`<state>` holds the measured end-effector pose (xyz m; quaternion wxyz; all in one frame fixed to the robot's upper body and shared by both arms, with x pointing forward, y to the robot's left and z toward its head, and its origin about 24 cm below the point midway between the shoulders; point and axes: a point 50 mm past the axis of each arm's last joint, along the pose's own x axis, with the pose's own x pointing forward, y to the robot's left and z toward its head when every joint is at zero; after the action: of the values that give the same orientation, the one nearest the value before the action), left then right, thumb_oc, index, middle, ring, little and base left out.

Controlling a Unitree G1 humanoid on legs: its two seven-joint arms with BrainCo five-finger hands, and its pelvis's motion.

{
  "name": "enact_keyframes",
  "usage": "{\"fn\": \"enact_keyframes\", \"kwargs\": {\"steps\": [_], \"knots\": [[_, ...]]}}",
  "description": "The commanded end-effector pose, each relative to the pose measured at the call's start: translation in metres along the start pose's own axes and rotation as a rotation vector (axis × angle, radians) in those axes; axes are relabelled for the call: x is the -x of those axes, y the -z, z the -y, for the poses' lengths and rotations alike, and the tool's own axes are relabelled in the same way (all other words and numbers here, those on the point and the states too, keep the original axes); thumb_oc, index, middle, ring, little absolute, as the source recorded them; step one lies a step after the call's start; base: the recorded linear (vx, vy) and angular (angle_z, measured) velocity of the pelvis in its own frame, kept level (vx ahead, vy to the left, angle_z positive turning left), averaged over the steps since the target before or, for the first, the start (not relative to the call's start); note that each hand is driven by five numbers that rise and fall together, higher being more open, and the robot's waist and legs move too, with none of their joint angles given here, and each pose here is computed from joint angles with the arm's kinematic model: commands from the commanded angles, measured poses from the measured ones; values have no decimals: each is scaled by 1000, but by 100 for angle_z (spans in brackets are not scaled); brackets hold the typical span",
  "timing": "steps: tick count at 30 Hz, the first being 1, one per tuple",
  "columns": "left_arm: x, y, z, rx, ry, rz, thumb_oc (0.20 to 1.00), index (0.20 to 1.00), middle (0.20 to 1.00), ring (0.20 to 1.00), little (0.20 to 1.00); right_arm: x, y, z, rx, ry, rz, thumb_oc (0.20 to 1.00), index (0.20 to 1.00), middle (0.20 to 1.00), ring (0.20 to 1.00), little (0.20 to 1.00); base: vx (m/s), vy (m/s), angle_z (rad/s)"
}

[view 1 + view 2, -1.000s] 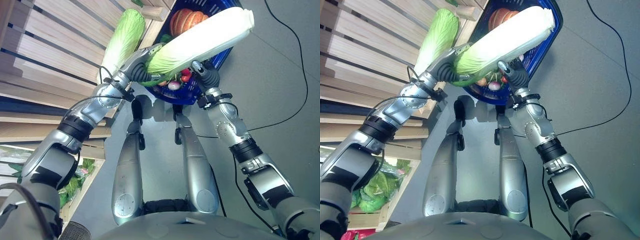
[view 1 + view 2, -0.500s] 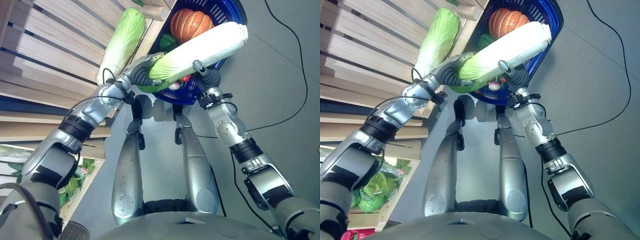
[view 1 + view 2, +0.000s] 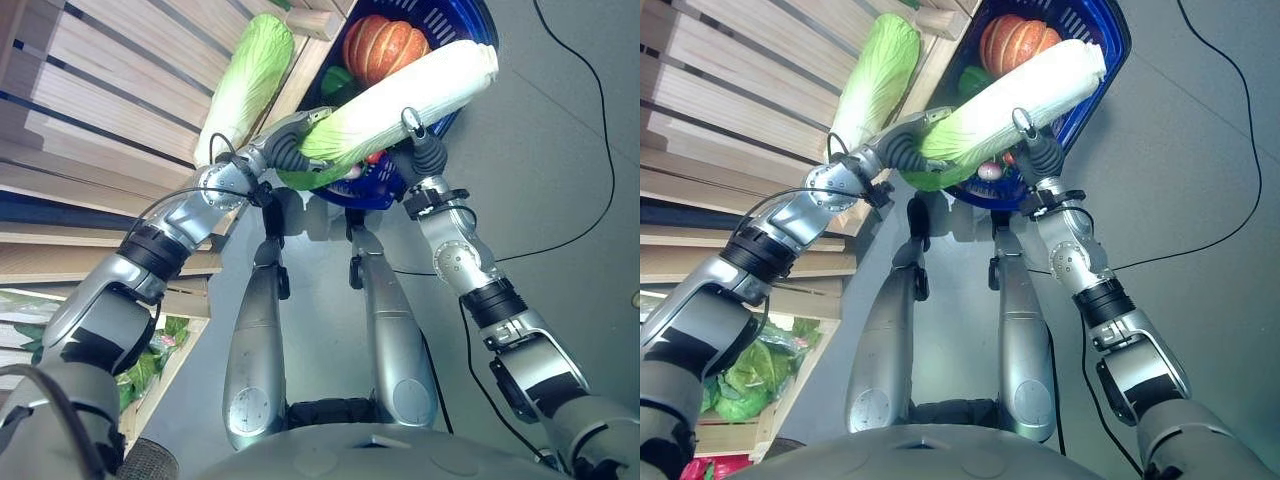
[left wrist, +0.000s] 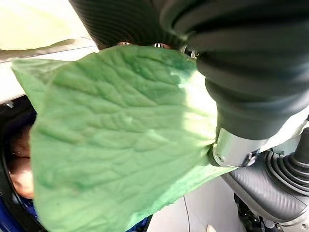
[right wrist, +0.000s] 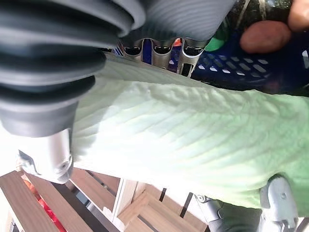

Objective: Pick up fruits and vegetables into the basket

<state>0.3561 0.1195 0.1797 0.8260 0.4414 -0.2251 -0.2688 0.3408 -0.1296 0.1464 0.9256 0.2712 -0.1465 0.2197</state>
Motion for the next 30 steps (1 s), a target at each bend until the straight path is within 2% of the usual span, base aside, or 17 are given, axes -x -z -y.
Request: {"fn": "enact_keyframes", "kwargs": {"steps": [1,3,4,5,11,22,30], "knots": [[-2,-18,7,-14,15,91,322,322,322,322,322,-7,-33,-36,-17,-223,181,200,200,200,200,200,0,0,0],[-3,-19,5,-18,7,92,498,498,498,498,498,-7,-35,-36,-16,-226,186,200,200,200,200,200,0,0,0],[-2,-18,5,-15,2,90,683,683,683,683,683,-6,-34,-35,-17,-223,185,200,200,200,200,200,0,0,0],[-1,-17,5,-14,-2,88,1000,1000,1000,1000,1000,-6,-34,-35,-18,-222,186,200,200,200,200,200,0,0,0],[-1,-17,3,-7,-69,85,1000,1000,1000,1000,1000,-6,-34,-36,-17,-224,192,200,200,200,200,200,0,0,0],[21,-9,-23,157,-660,136,1000,1000,1000,1000,1000,-3,-29,-32,-33,-194,210,200,200,200,200,200,1,-14,1],[34,5,-45,241,-943,87,1000,1000,1000,1000,1000,-7,-35,-27,8,-118,241,200,200,200,200,200,1,-6,1]]}}
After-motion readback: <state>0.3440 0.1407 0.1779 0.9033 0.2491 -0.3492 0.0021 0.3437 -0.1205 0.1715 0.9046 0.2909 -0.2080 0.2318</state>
